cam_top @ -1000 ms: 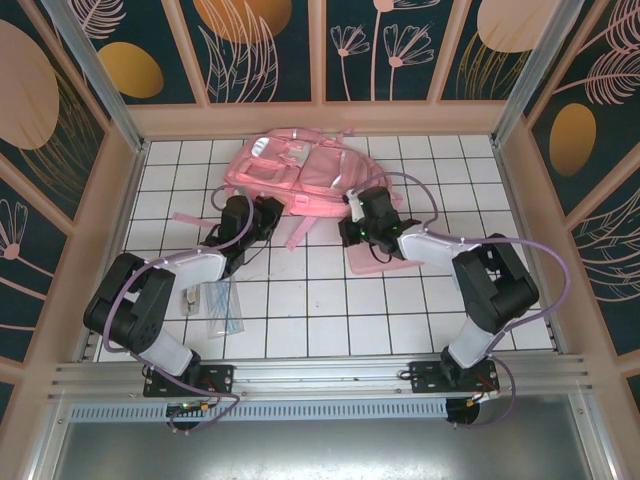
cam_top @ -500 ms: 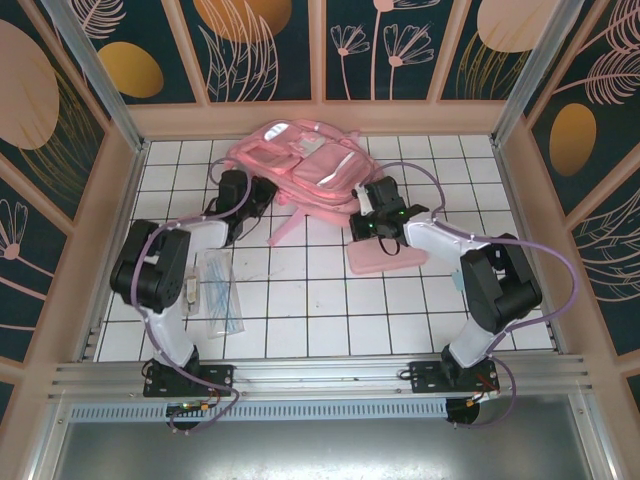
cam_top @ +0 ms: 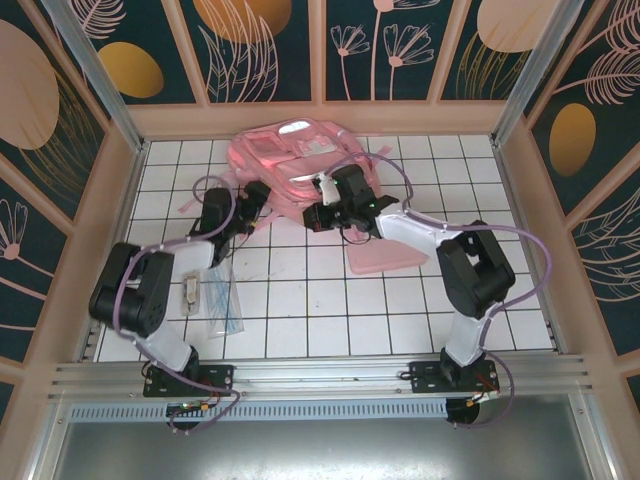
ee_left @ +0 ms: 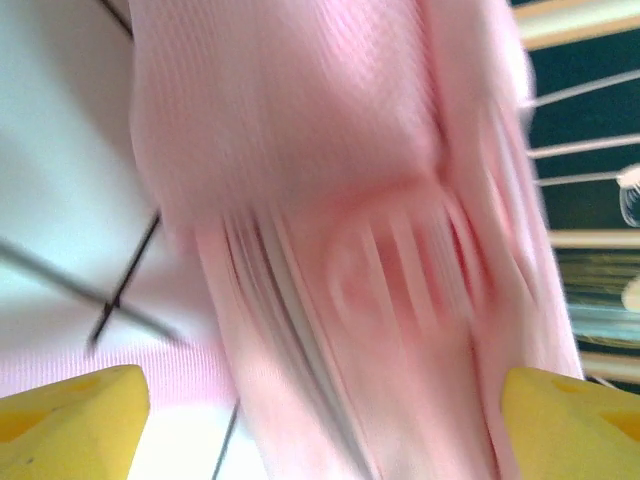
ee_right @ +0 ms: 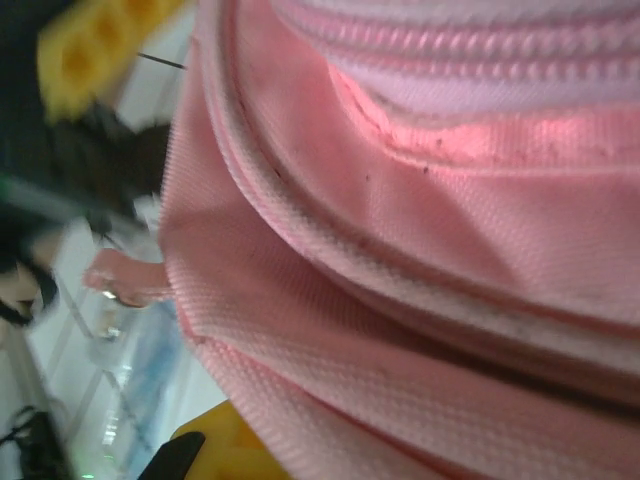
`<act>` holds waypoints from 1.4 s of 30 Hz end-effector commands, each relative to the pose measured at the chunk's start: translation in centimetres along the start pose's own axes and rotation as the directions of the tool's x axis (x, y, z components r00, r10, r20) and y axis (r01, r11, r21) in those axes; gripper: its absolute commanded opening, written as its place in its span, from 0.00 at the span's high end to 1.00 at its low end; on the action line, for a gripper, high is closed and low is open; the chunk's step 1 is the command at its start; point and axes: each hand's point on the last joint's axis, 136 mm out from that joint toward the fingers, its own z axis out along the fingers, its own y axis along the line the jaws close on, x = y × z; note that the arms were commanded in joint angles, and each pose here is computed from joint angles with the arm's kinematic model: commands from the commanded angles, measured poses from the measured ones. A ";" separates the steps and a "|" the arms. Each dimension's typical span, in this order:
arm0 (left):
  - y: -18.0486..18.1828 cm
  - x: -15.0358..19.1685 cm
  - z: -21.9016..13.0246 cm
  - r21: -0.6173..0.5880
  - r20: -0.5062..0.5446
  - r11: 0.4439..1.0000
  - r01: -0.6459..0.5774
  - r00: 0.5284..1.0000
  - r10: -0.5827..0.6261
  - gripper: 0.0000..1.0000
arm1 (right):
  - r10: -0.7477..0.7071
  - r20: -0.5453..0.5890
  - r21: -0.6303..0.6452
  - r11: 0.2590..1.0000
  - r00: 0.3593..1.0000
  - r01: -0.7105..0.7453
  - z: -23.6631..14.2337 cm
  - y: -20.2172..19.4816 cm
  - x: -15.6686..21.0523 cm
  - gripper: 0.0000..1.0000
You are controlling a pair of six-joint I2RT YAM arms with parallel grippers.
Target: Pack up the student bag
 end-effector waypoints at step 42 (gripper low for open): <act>-0.6 -2.0 -2.8 -0.071 0.043 0.952 -0.297 0.953 0.300 1.00 | 0.158 -0.188 0.723 0.690 0.969 0.027 -12.0 -19.1 1.5 1.00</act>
